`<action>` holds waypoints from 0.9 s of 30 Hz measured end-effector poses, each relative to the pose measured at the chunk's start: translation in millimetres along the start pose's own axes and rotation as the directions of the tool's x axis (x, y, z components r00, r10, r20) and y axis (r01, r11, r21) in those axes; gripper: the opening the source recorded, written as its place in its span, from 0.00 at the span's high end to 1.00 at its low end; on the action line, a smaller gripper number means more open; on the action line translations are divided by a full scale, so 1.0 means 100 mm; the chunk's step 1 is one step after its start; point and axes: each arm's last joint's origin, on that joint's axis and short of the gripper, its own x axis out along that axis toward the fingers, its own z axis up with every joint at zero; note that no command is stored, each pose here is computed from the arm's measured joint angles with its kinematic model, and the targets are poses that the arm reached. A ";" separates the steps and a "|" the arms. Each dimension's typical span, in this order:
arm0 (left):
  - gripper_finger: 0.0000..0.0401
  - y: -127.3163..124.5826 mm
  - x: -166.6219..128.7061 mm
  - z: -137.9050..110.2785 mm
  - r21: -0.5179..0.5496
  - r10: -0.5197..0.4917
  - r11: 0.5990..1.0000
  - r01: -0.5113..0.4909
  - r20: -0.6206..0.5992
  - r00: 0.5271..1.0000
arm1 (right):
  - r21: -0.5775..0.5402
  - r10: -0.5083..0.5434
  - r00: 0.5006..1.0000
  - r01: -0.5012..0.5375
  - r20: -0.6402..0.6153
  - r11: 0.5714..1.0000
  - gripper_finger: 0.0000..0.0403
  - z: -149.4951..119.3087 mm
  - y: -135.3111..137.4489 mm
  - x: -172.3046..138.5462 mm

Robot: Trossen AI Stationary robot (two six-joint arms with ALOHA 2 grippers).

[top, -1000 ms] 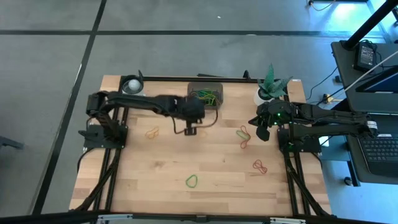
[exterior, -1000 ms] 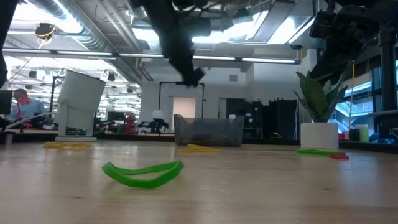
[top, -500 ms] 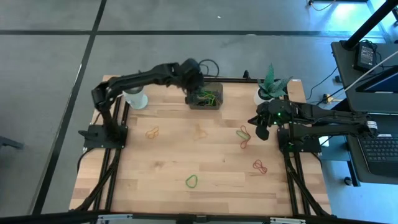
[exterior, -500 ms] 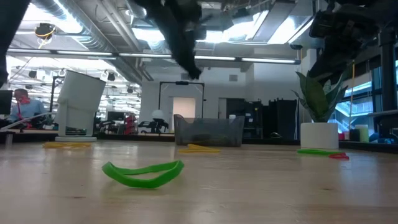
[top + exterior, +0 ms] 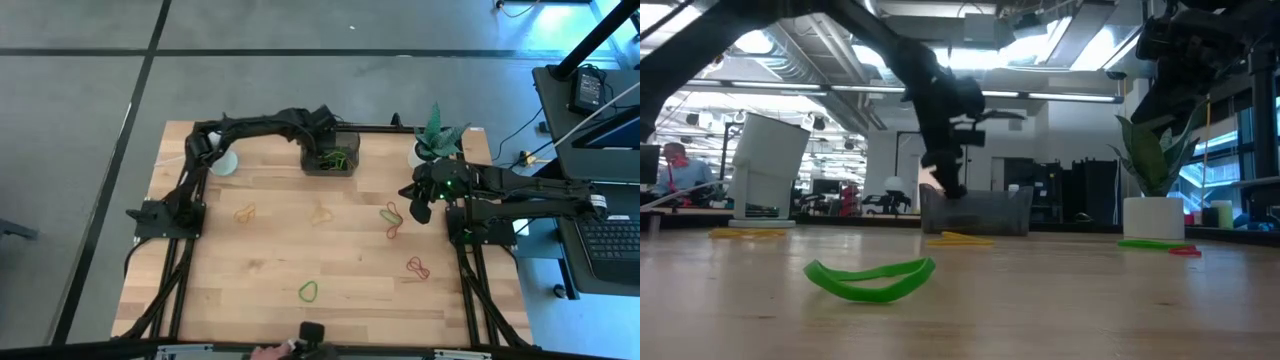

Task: Pick and place rubber bands into bin
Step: Put the black rubber band into the bin, then put the green rubber band into the bin

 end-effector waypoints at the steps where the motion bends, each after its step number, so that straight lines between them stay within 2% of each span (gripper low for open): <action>1: 0.99 -0.01 0.04 0.00 0.022 0.012 1.000 -0.012 -0.016 1.000 | 0.009 0.000 1.000 0.000 0.000 1.000 0.96 0.00 0.00 0.00; 7: 0.99 -0.04 0.11 0.03 0.121 0.079 0.990 -0.072 -0.047 0.996 | 0.012 -0.011 1.000 0.011 0.003 1.000 0.96 0.00 0.00 0.00; 18: 0.80 -0.04 0.11 0.03 0.112 0.070 0.992 -0.065 -0.041 0.997 | 0.007 -0.018 1.000 0.018 0.003 1.000 0.96 0.00 -0.01 0.00; 23: 0.77 -0.09 0.11 0.07 0.048 0.128 0.991 -0.125 -0.077 0.989 | -0.009 -0.018 1.000 0.018 0.003 1.000 0.96 0.00 -0.01 0.00; 27: 0.78 -0.17 0.05 0.10 0.061 0.174 0.984 -0.168 -0.111 0.979 | -0.021 -0.018 1.000 0.018 0.003 1.000 0.96 0.00 -0.01 0.00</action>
